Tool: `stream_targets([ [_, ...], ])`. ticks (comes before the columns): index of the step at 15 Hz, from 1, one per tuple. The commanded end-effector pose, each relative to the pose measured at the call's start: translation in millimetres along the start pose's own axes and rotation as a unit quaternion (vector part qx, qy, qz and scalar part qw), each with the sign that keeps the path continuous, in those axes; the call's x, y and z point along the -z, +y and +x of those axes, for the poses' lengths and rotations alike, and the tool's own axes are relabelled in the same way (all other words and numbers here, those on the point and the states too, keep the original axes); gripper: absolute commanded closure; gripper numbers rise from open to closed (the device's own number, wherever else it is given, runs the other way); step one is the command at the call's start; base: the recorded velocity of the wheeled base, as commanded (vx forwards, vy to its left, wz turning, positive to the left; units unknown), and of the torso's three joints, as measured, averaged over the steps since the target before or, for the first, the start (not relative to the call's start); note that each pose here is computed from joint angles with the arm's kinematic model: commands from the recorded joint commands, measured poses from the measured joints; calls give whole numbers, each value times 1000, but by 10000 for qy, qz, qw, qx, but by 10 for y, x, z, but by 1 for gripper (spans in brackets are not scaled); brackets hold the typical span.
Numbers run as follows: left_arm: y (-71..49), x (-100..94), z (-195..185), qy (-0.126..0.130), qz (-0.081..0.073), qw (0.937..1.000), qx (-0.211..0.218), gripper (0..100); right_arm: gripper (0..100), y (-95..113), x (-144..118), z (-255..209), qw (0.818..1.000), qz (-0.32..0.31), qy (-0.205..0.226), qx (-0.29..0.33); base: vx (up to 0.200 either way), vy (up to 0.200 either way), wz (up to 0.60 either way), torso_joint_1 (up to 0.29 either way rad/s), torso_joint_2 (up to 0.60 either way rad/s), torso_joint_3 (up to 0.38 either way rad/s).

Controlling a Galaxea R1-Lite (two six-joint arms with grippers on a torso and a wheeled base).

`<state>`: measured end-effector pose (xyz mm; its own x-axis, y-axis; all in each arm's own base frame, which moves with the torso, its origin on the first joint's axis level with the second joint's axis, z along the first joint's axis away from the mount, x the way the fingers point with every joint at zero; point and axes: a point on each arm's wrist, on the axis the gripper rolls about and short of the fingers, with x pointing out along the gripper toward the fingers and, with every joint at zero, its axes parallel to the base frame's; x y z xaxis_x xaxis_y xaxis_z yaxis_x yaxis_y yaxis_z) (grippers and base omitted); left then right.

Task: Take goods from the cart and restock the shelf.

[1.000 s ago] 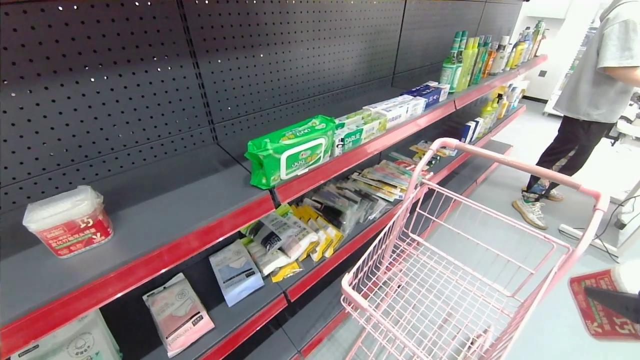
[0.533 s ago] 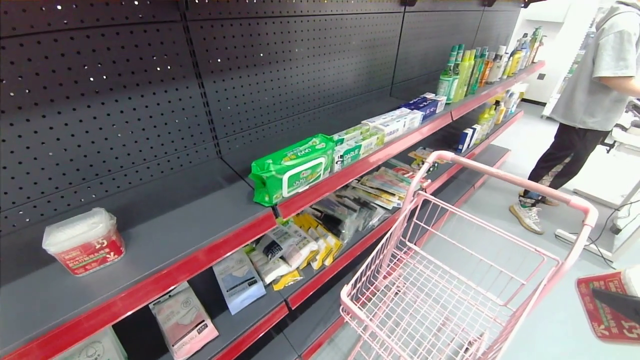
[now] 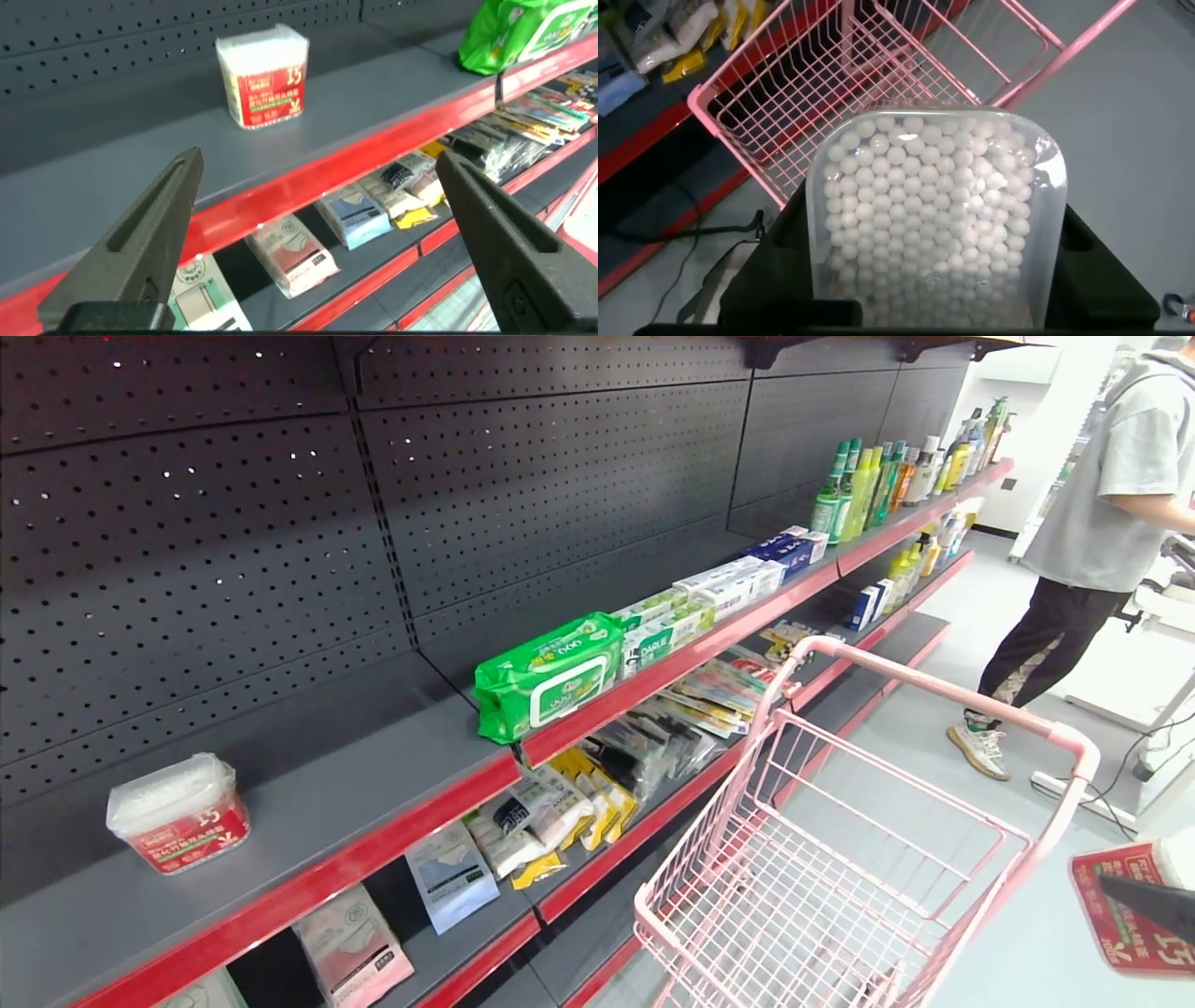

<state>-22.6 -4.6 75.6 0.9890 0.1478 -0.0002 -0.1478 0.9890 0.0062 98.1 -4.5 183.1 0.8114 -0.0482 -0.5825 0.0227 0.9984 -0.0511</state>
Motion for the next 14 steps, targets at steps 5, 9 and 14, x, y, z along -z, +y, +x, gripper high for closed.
stream_targets([
  [5,0,0,1,7,0,10000,-2,0,100,2,2,52,9999,-46,126,-19,0,0,0,160,-352,-190],
  [9,0,0,1,7,0,10000,-2,0,100,-1,21,61,9999,-40,150,-9,0,0,0,73,-164,-81],
  [14,0,0,1,7,0,10000,-2,0,100,0,31,69,9998,-33,173,-11,0,0,600,6,0,0],
])
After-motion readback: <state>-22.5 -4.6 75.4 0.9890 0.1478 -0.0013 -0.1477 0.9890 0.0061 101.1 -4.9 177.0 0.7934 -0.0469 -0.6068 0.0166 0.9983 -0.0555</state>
